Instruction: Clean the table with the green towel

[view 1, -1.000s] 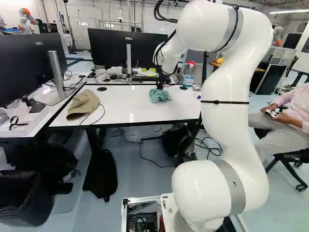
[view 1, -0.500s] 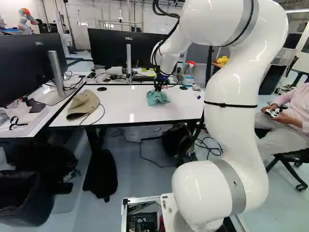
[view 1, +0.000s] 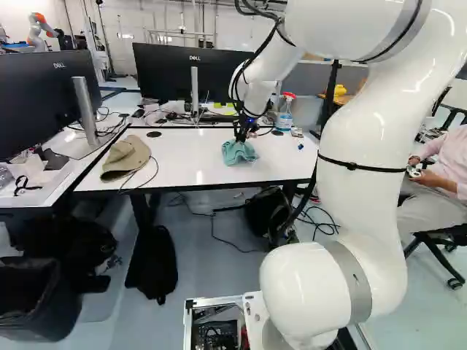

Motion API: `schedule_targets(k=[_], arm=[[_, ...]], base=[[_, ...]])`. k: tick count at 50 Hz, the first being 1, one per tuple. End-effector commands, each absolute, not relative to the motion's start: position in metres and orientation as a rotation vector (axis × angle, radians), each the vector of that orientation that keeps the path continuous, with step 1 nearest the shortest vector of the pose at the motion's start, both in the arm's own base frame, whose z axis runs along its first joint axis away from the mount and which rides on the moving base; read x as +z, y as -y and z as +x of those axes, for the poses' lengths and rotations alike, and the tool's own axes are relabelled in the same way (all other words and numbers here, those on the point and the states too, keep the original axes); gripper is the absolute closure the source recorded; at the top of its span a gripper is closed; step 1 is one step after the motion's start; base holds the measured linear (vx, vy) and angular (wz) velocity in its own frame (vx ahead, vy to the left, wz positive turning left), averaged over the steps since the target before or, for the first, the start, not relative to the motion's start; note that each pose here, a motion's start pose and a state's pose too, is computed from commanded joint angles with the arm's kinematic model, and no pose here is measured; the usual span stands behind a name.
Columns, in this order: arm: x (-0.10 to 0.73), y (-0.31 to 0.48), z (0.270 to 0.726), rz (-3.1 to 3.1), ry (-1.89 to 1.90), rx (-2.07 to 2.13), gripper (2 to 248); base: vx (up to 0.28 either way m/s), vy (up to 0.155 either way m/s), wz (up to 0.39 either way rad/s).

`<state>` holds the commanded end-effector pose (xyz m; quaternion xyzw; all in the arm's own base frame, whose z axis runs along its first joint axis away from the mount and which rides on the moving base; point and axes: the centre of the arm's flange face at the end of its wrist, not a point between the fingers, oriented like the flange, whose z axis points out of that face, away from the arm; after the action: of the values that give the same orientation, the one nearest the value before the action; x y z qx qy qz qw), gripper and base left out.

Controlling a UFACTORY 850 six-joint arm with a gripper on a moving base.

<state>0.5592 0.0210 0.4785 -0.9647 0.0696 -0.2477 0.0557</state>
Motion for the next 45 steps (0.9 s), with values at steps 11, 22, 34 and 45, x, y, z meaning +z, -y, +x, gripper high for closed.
schedule_targets(k=[11, 22, 34, 45], arm=[[0.479, -0.021, 0.551, -2.929, -0.211, -0.747, 227], [0.479, -0.021, 0.551, -2.929, -0.211, -0.747, 227], [0.482, -0.021, 0.55, -2.927, -0.211, -0.754, 227], [0.494, -0.028, 0.552, -2.913, -0.19, -0.789, 227]], base=[[0.0, 0.0, 0.0], [0.0, 0.0, 0.0], [0.0, 0.0, 0.0], [0.0, 0.0, 0.0]])
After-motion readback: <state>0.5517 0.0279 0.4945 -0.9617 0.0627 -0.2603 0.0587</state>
